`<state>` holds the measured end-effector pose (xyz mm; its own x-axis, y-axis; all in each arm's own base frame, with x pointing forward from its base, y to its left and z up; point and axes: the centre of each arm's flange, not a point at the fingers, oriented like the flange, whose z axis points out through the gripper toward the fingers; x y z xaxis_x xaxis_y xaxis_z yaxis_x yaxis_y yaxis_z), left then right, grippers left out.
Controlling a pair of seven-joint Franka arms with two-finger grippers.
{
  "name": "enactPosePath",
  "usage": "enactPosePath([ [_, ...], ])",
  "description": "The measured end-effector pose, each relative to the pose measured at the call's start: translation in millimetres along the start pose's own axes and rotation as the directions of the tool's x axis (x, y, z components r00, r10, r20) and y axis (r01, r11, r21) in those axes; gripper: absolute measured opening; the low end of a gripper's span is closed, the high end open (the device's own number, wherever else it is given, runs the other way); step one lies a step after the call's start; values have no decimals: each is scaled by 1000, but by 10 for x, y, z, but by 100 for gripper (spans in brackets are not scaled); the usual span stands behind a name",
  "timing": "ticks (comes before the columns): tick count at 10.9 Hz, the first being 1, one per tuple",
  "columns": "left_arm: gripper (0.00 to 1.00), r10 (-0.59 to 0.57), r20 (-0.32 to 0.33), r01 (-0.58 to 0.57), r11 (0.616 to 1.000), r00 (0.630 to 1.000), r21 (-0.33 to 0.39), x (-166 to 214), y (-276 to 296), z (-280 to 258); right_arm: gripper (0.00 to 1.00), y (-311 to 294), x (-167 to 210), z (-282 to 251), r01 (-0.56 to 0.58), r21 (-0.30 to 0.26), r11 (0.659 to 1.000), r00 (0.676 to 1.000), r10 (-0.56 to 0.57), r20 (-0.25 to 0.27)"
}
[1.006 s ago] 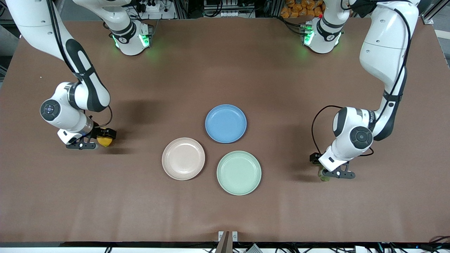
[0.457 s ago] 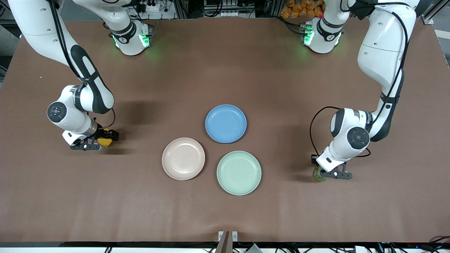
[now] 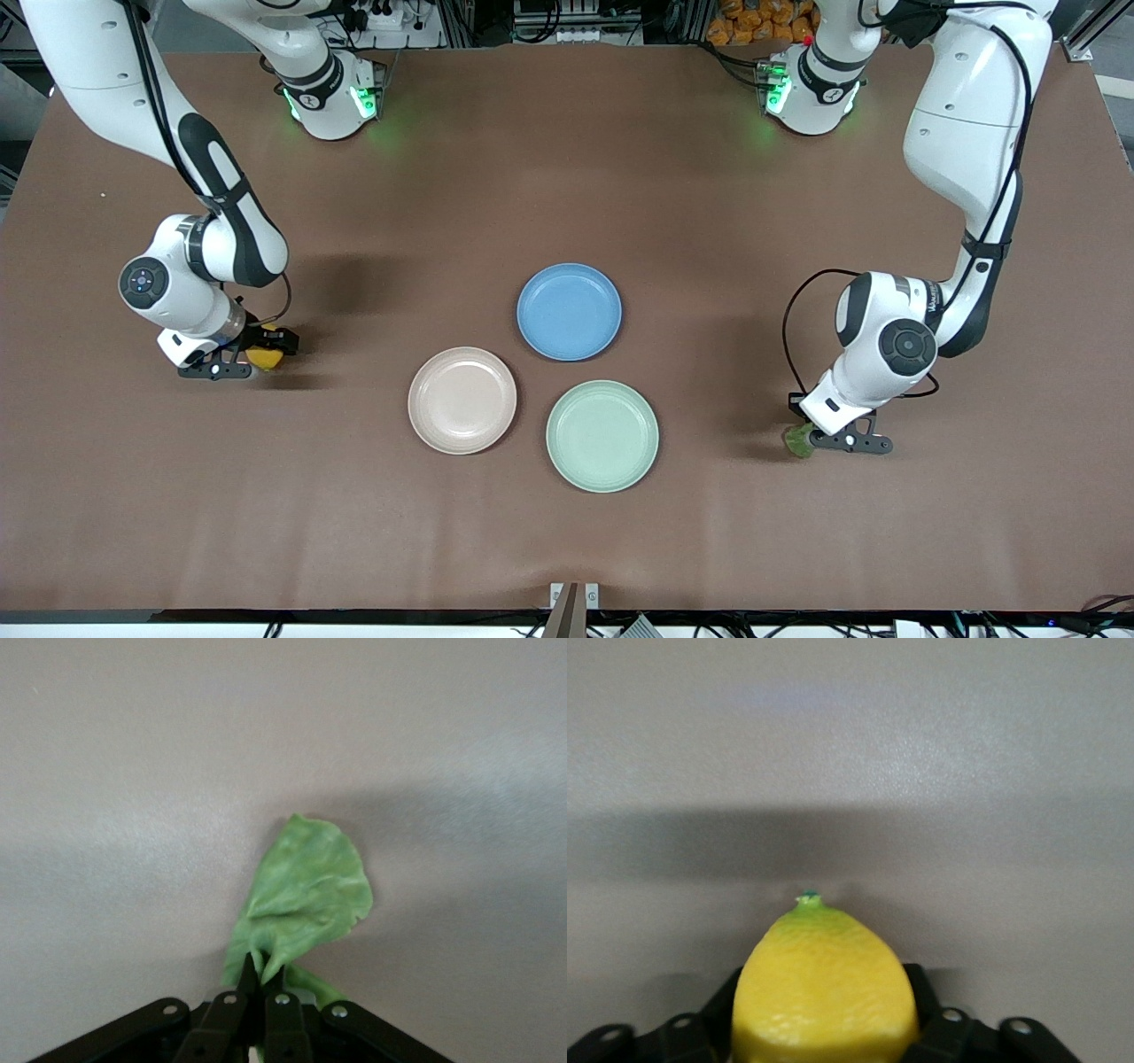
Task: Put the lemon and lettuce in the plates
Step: 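Lift the lettuce with the left gripper and carry it over the mint plate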
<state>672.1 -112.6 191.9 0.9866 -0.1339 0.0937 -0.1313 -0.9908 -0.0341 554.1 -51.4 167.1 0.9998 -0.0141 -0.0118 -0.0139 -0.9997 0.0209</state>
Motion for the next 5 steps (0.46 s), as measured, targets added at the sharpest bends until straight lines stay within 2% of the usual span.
enactPosePath([
  [1,4,6,-15,-6,1000,1000,-3,28,46,-106,64,1,4,-7,0,0,1000,1000,0,-1],
  [5,4,73,-59,-76,996,996,-45,-13,581,-563,62,4,37,-30,0,2,1000,1000,0,16],
])
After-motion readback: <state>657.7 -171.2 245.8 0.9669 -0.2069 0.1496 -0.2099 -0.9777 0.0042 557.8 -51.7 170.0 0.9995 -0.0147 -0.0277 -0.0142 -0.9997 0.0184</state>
